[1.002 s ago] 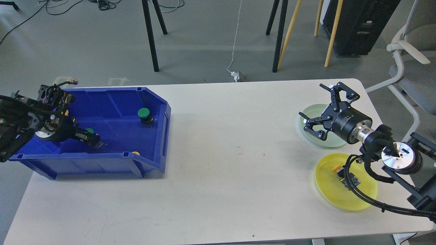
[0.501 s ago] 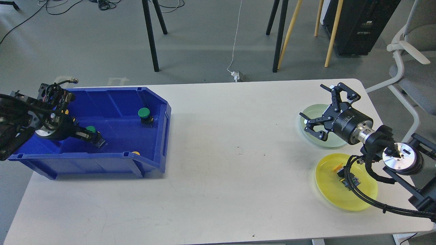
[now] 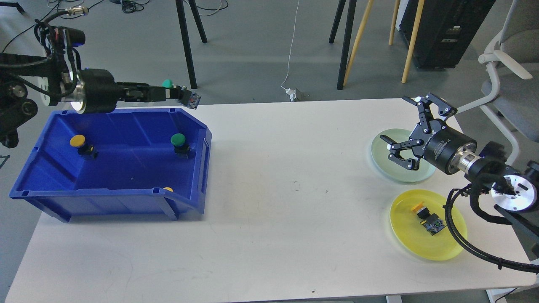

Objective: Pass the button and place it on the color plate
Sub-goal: 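Lift the button with the left gripper toward the right gripper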

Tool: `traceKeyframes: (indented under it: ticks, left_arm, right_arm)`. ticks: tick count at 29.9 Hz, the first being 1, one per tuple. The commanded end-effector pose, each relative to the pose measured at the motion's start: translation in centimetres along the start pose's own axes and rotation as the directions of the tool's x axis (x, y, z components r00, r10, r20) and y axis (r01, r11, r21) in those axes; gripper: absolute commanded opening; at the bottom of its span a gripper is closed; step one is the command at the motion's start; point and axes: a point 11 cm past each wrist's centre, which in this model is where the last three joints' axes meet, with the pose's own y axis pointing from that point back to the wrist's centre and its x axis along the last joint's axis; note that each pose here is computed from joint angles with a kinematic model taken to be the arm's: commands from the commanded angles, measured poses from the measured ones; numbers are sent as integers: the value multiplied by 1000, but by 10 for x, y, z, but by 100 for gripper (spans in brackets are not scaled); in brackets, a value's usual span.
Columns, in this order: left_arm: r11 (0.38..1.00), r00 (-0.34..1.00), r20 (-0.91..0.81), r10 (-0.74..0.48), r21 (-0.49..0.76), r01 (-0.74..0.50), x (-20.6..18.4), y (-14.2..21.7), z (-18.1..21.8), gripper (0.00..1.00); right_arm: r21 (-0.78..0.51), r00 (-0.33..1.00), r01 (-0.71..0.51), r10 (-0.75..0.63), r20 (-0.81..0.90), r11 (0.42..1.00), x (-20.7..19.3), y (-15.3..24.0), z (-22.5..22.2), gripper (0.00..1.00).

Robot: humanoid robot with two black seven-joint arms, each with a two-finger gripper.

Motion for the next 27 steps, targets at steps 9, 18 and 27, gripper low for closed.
traceKeyframes:
  ticks: [9,18,27]
  left_arm:
    - [947,934,-358,7,-297,-121,-29,-114,57,11]
    - [926,886,-464,14,-329,-187,-39,-135,63,11]
    - [912,856,-516,-10,-356,-205,-52,-147,71,11]
  right_arm:
    - [91,963,116,-89,-255,989,-34,8,-13,100]
    - [138,943,230,-186,-276,963,-74,-45,-3,100]
    - [129,921,268,-215,-325,955,-94,-78,17,100]
